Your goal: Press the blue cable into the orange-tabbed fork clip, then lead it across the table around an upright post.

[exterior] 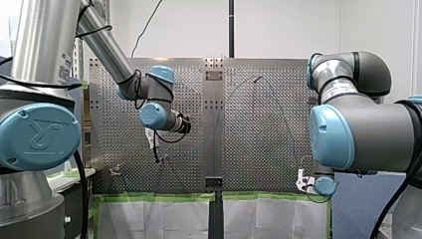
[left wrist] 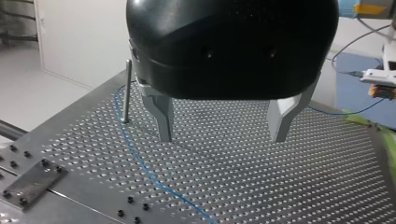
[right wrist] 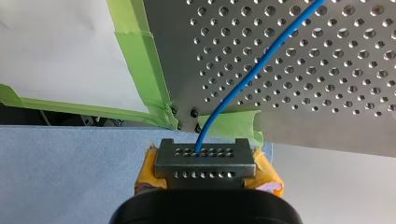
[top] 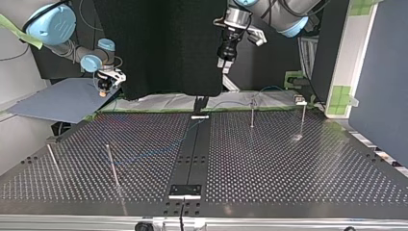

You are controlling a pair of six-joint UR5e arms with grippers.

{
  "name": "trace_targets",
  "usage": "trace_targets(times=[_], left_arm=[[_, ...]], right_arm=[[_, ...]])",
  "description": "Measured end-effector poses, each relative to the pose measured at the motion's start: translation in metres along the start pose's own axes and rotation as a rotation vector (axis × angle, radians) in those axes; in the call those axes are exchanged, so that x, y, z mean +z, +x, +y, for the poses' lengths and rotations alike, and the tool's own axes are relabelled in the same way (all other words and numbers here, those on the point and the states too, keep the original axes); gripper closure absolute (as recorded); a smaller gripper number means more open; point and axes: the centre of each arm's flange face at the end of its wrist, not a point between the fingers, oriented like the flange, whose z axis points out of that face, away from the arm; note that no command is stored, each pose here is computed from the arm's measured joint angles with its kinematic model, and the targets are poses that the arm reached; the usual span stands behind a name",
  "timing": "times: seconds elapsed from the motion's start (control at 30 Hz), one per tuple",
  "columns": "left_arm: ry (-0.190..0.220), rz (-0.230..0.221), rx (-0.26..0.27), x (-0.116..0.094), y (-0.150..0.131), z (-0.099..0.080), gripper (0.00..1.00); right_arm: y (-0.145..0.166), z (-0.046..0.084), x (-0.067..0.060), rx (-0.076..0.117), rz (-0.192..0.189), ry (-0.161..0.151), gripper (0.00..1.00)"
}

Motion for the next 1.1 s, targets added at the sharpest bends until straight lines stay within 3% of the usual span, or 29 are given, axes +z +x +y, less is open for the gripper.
trace_targets(times=[0.27,0.83,1.1], left_arm=[[0.011,-0.068,-0.01,0.01,-0.008,0.001,0.01],[-0.033,-0.096,0.029,0.017,-0.014,0.014,0.01],[-0.061,-0.106,0.016,0.008,-0.003,0.032,0.01]], right_arm=[[0.001,0.0,0.0,0.0,0.002,0.001,1.0],[-0.001,-0.001,-0.001,0.003,-0.013,0.009,1.0],[-0.001,0.0,-0.001,0.001,-0.016,0.011,1.0]])
